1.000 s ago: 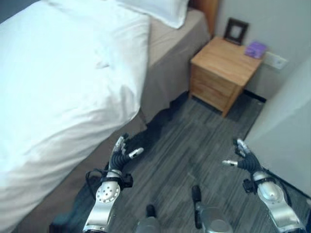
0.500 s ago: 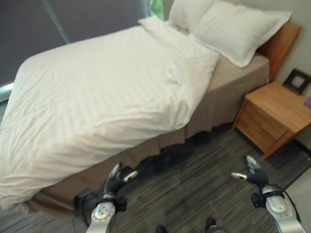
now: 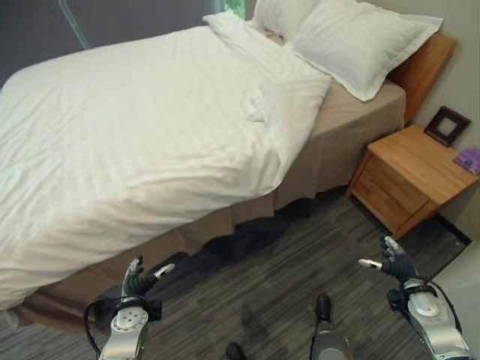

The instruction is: Making the bed.

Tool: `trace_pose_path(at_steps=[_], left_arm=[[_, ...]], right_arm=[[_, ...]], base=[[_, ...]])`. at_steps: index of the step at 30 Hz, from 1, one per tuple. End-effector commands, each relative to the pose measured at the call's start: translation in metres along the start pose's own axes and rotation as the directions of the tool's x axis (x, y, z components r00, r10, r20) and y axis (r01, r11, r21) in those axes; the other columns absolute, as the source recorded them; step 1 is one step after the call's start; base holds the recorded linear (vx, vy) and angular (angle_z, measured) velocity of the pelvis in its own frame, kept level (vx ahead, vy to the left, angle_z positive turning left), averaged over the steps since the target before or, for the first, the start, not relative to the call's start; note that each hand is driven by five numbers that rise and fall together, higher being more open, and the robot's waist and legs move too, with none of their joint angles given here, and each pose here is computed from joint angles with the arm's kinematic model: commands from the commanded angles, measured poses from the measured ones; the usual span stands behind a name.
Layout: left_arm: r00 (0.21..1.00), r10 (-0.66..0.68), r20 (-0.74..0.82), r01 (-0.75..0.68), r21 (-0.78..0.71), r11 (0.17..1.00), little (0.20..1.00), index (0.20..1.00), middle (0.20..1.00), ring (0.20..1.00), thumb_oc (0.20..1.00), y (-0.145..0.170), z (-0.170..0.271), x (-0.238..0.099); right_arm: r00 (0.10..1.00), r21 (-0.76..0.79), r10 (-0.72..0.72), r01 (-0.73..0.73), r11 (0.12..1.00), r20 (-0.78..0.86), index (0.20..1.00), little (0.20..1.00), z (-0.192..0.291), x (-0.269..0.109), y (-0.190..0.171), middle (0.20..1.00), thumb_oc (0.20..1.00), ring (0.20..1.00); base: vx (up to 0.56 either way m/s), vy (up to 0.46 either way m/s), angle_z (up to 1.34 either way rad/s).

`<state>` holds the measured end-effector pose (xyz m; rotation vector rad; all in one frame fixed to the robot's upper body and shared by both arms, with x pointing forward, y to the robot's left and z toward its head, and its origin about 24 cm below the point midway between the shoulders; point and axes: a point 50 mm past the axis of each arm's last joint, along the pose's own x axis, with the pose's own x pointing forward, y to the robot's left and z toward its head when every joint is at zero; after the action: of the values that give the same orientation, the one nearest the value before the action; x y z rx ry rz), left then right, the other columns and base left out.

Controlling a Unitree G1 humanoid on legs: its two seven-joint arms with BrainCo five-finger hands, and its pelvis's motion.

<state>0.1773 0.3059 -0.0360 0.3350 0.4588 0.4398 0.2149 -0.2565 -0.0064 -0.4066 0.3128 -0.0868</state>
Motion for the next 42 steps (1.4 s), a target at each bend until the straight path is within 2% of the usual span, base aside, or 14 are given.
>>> trace_pose_path(at_steps=[1, 3, 5, 6, 7, 11, 16, 17, 22, 27, 30, 34, 38, 42], left_arm=[[0.956, 0.103, 0.276, -0.057, -0.170, 0.984, 1.000, 1.000, 1.000, 1.000, 1.000, 0.018, 0.061, 0.011], [0.951, 0.107, 0.291, -0.033, -0.249, 0.968, 1.000, 1.000, 1.000, 1.000, 1.000, 0.013, 0.066, 0.012], [0.950, 0.105, 0.294, 0.025, -0.409, 0.912, 1.000, 1.000, 1.000, 1.000, 1.000, 0.004, 0.069, 0.010], [0.956, 0.099, 0.277, 0.061, -0.518, 0.853, 1.000, 1.000, 1.000, 1.000, 1.000, -0.005, 0.065, 0.004], [0.956, 0.097, 0.278, 0.074, -0.547, 0.834, 1.000, 1.000, 1.000, 1.000, 1.000, -0.006, 0.064, 0.000], [0.949, 0.096, 0.301, 0.066, -0.486, 0.871, 1.000, 1.000, 1.000, 1.000, 1.000, -0.005, 0.066, -0.002], [0.962, 0.047, 0.269, 0.079, -0.437, 0.896, 1.000, 1.000, 1.000, 1.000, 1.000, -0.006, 0.060, 0.002], [0.949, 0.034, 0.314, 0.093, -0.380, 0.920, 1.000, 1.000, 1.000, 1.000, 1.000, -0.008, 0.071, 0.000], [0.931, 0.101, 0.350, 0.052, -0.402, 0.914, 1.000, 1.000, 1.000, 1.000, 1.000, 0.003, 0.084, -0.003], [0.867, 0.180, 0.465, -0.035, -0.305, 0.952, 1.000, 1.000, 1.000, 1.000, 1.000, 0.018, 0.125, 0.010], [0.809, 0.181, 0.560, -0.016, -0.286, 0.958, 1.000, 1.000, 1.000, 1.000, 1.000, 0.022, 0.154, 0.011], [0.751, 0.142, 0.645, 0.029, -0.247, 0.969, 1.000, 1.000, 1.000, 1.000, 1.000, 0.014, 0.178, 0.006], [0.744, 0.158, 0.649, 0.030, -0.270, 0.962, 1.000, 1.000, 1.000, 1.000, 1.000, 0.011, 0.181, 0.007], [0.747, 0.142, 0.649, 0.055, -0.273, 0.960, 1.000, 1.000, 1.000, 1.000, 1.000, 0.002, 0.191, 0.014]], right_arm=[[0.968, 0.009, -0.067, 0.067, 0.998, 0.244, 1.000, 1.000, 0.050, 0.014, -0.012, 1.000, 1.000, 1.000], [0.963, 0.016, -0.071, 0.070, 0.997, 0.261, 1.000, 1.000, 0.055, 0.016, -0.012, 1.000, 1.000, 1.000], [0.955, 0.007, -0.066, 0.067, 0.998, 0.289, 1.000, 1.000, 0.065, 0.020, -0.014, 1.000, 1.000, 1.000], [0.946, -0.009, -0.038, 0.043, 0.999, 0.321, 1.000, 1.000, 0.076, 0.022, -0.010, 1.000, 1.000, 1.000], [0.944, -0.015, -0.025, 0.032, 0.999, 0.330, 1.000, 1.000, 0.079, 0.024, -0.007, 1.000, 1.000, 1.000], [0.940, -0.037, -0.016, 0.030, 0.999, 0.340, 1.000, 1.000, 0.080, 0.024, -0.007, 1.000, 1.000, 1.000], [0.942, -0.048, -0.048, 0.068, 0.996, 0.334, 1.000, 1.000, 0.077, 0.025, -0.014, 1.000, 1.000, 1.000], [0.943, -0.073, 0.003, 0.023, 0.997, 0.333, 1.000, 1.000, 0.079, 0.023, -0.004, 1.000, 1.000, 1.000], [0.927, -0.106, 0.048, -0.009, 0.994, 0.373, 1.000, 1.000, 0.087, 0.022, 0.009, 1.000, 1.000, 1.000], [0.866, -0.127, 0.088, -0.029, 0.992, 0.492, 1.000, 1.000, 0.126, 0.030, 0.026, 1.000, 1.000, 1.000], [0.824, -0.135, 0.100, -0.029, 0.990, 0.557, 1.000, 1.000, 0.149, 0.034, 0.029, 1.000, 1.000, 1.000], [0.821, -0.201, 0.104, 0.013, 0.980, 0.561, 1.000, 1.000, 0.155, 0.039, 0.028, 1.000, 1.000, 1.000], [0.805, -0.272, 0.047, 0.144, 0.952, 0.591, 1.000, 1.000, 0.171, 0.049, 0.020, 1.000, 1.000, 1.000], [0.805, -0.304, 0.040, 0.177, 0.936, 0.591, 1.000, 1.000, 0.184, 0.062, 0.024, 1.000, 1.000, 1.000]], base=[[0.23, -0.347, 0.23], [0.29, -0.347, -0.28], [0.37, -0.188, -0.81], [0.39, -0.015, -0.64], [0.46, 0.037, -0.86], [0.35, 0.046, -0.97], [0.42, 0.090, 0.47], [0.42, 0.112, 0.23], [0.41, 0.173, 0.13], [0.28, 0.078, 0.46], [0.26, -0.133, 0.66], [0.24, -0.190, 0.69], [0.32, -0.201, 0.85], [0.23, -0.196, 0.47]])
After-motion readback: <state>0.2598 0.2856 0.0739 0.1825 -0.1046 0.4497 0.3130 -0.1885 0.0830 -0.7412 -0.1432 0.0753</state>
